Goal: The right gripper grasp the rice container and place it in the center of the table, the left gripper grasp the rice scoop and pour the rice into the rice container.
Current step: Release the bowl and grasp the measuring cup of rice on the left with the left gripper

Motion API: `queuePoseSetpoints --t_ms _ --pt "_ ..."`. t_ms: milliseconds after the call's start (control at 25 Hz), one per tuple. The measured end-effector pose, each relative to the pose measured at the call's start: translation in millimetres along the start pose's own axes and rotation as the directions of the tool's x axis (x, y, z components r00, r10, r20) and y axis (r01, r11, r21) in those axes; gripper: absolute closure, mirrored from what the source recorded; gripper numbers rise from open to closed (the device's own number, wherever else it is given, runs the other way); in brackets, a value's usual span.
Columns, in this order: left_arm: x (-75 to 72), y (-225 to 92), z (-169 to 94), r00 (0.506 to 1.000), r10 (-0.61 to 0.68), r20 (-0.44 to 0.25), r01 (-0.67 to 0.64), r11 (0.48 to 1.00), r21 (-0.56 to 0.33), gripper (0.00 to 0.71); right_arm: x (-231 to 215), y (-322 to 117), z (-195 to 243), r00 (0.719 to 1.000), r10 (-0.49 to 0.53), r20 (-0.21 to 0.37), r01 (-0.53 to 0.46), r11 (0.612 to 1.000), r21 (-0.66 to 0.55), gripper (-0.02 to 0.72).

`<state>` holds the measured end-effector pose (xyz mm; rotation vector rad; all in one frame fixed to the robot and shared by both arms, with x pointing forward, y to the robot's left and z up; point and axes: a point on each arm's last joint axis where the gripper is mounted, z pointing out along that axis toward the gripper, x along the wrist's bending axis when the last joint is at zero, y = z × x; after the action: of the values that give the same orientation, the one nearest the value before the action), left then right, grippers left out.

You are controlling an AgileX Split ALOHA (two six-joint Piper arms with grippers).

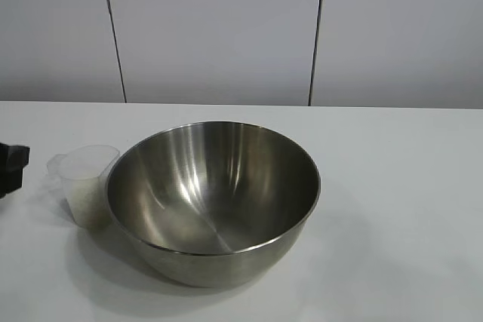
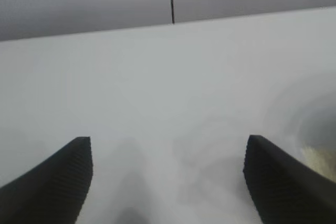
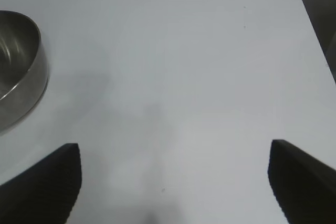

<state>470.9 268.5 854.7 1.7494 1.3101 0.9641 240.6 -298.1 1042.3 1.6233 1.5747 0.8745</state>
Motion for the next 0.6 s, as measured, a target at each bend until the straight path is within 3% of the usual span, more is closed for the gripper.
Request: queuePoseSetpoints --t_ms 200,600 --pt "-6.8 -7 12 0.996 0.033 0.079 -0.034 0.999 0.011 0.165 0 0 0 1.0 0.0 0.0 0.0 1.0 0.0 0.042" --pt "-8.4 -14 39 0.995 0.042 0.085 -0.044 0.999 0.017 0.165 0 0 0 1.0 0.0 0.0 0.0 1.0 0.0 0.042"
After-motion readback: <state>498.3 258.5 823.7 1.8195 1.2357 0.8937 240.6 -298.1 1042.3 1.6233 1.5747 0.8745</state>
